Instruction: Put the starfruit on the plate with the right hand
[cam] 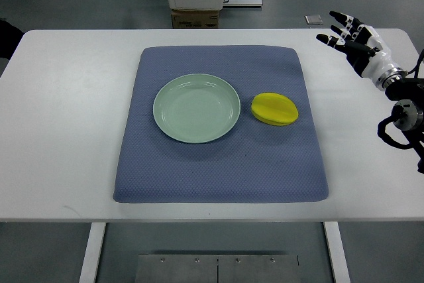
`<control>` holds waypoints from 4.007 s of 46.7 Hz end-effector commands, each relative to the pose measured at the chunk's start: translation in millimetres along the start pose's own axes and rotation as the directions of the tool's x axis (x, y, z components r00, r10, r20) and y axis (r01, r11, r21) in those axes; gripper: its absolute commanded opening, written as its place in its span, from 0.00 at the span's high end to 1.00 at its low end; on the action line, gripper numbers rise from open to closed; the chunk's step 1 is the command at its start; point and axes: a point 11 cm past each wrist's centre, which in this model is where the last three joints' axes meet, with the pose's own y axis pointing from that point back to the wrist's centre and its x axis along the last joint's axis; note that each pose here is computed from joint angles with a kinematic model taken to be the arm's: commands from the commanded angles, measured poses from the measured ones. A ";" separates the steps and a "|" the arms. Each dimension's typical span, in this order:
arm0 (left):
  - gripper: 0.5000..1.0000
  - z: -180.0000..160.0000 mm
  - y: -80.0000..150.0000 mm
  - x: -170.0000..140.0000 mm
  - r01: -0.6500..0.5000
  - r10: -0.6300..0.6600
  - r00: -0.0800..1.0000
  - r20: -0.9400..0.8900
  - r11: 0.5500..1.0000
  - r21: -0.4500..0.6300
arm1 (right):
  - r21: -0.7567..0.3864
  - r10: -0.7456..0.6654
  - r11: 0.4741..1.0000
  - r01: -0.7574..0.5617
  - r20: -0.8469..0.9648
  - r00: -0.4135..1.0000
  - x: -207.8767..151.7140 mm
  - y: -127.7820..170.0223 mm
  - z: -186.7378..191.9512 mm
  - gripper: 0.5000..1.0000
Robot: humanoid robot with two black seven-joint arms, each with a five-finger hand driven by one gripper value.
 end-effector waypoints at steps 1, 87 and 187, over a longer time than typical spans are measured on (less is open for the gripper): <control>0.00 -0.1 0.0 0.0 0.000 0.000 1.000 0.001 1.000 0.000 | 0.003 -0.009 1.000 0.009 0.002 1.000 -0.9 0.4 0.4 0.00; 0.00 0.0 0.0 0.0 0.000 0.000 1.000 0.000 1.000 0.000 | -0.326 -0.478 0.863 0.385 -0.774 0.416 -79.2 -2.3 16.9 0.00; 0.00 -0.1 0.0 0.0 0.000 0.000 1.000 0.001 1.000 0.000 | -0.416 -0.513 0.847 0.331 -0.803 0.303 -77.3 13.6 56.3 0.26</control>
